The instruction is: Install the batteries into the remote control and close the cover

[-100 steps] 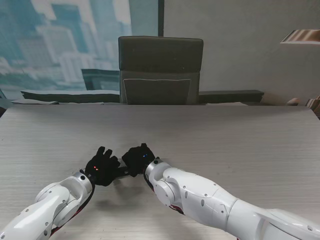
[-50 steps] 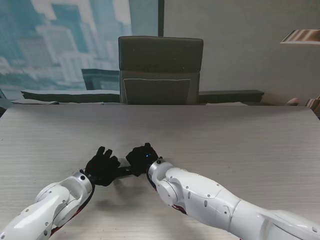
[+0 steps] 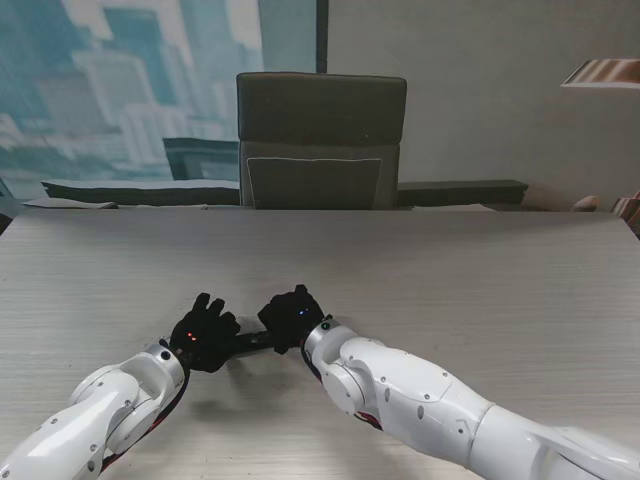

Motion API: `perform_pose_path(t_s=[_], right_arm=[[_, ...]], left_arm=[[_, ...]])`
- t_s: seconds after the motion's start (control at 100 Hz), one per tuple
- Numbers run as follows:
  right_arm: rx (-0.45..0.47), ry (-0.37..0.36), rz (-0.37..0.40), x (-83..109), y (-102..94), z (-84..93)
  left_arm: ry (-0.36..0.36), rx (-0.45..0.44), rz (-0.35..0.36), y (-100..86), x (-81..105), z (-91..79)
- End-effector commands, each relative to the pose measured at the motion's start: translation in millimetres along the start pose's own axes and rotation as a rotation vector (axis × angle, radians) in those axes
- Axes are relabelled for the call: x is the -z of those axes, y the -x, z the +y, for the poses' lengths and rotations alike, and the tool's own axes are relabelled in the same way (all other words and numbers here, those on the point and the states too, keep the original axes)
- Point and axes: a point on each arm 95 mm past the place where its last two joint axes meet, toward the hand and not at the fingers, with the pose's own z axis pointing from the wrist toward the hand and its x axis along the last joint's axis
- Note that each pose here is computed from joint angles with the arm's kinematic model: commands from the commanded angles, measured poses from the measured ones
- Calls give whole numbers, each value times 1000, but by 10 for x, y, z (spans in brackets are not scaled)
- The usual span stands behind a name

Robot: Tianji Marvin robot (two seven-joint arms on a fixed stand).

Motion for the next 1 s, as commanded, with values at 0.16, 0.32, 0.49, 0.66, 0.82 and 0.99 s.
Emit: perform_pose_path(t_s=[0.16,0.32,0.49,0.66,0.82,0.99], right_arm=[[-13,58,36,58,-66,192],[-5,18,22,53,-81,320],[-21,-83,-24,-1,-103,330],[-16,-185,-77,-45,-139,285],[-41,-254,-124,-93,-146,243],[-54,-310,-145,-134,-168,226]], left_arm=[[92,5,15,-77,68,264],[91,3,15,-78,68,263],[91,4,14,-77,70,266],[88,7,8,-71,75,271],[83,9,7,-67,78,276],[82,10,7,-65,78,278]])
